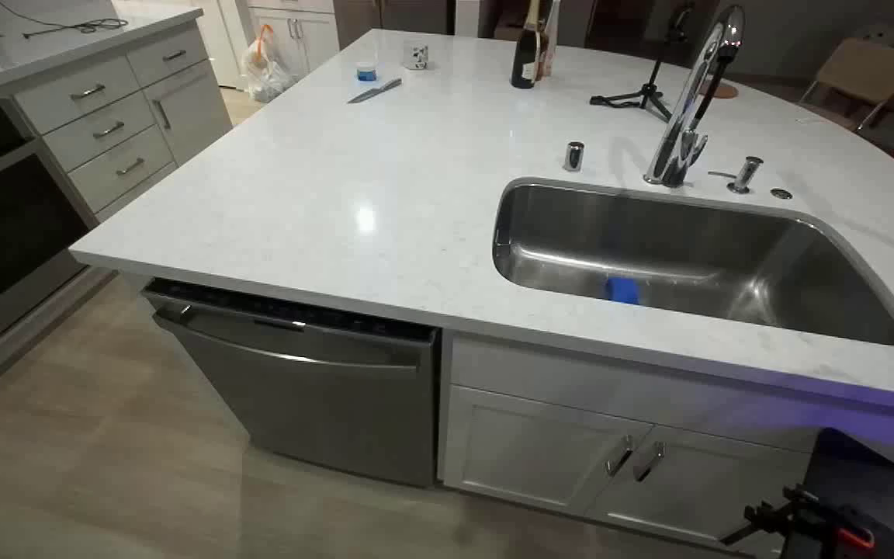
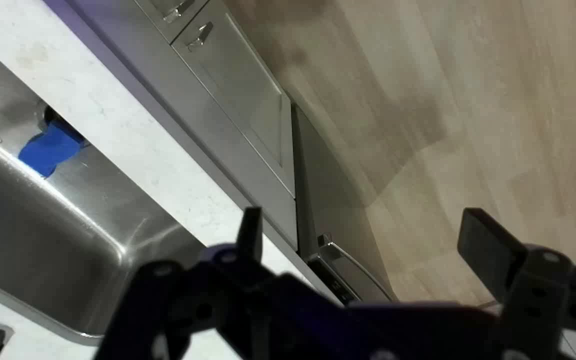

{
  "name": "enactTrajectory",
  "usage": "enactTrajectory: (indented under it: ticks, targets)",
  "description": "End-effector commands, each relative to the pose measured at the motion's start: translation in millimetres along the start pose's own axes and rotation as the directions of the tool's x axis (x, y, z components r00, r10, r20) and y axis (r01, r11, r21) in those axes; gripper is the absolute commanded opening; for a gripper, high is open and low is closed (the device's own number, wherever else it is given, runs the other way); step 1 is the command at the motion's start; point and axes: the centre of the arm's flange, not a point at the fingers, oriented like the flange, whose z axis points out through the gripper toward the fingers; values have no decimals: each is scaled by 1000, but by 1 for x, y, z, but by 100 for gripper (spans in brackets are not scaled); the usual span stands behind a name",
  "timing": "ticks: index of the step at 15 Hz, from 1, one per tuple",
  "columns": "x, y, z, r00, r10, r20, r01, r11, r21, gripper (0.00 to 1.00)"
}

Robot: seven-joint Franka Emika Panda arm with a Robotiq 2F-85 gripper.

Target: Push back the extendable spout

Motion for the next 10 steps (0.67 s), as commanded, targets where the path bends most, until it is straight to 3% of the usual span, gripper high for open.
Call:
enactTrajectory:
  ticks: [1,7,10]
  targets:
    - [0,0,0,1000,0,0,0,1000,0,100]
    - [2,0,3,1000,0,2,0,1000,-3,100]
    - [21,11,21,999,35,-17,-35,998,-52,100]
